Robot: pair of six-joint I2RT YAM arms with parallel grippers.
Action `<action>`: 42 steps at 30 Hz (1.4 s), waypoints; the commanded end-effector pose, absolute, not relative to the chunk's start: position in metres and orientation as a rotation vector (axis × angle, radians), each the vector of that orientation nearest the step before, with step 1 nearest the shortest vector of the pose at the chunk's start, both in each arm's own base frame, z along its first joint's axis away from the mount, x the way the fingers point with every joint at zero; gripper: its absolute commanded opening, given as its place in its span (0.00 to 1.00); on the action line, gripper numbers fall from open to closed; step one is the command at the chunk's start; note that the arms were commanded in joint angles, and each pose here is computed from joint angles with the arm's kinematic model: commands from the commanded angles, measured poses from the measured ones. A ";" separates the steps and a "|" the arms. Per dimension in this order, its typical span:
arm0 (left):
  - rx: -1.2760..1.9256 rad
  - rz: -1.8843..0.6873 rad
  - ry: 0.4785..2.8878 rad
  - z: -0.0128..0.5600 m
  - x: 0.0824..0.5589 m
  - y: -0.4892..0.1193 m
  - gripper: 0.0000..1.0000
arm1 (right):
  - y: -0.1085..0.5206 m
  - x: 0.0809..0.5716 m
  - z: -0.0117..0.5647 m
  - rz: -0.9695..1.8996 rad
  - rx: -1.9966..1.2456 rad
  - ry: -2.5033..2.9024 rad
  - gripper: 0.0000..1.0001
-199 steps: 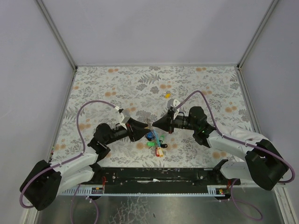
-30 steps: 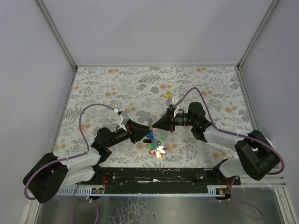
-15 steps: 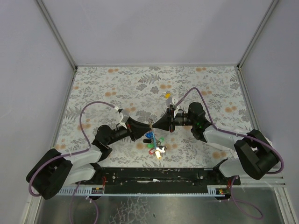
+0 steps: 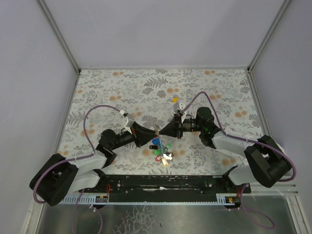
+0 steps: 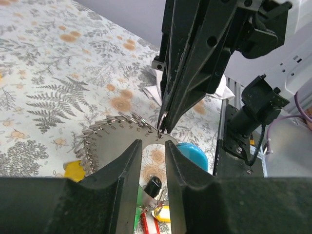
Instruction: Put the keys on the keyring
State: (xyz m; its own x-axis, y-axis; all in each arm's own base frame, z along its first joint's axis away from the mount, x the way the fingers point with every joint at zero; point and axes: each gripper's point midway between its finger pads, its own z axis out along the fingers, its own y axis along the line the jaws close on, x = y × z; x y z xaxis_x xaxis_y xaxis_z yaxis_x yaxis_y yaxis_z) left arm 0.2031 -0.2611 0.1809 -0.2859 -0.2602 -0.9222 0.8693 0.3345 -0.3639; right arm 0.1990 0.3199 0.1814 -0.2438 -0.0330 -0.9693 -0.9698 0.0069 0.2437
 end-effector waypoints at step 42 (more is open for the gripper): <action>0.870 -0.981 1.375 0.200 0.196 -0.265 0.00 | 0.308 0.197 0.207 1.173 -1.217 1.292 0.35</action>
State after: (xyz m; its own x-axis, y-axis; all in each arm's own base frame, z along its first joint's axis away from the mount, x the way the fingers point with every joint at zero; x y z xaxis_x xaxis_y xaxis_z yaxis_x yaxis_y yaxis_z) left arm 0.1885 -0.2646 0.1874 -0.1313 -0.0736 -0.9886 0.9278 0.3421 -0.1487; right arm 0.1915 0.3074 0.1860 -0.1341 -0.0886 -0.9870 -0.9907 0.0344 0.1315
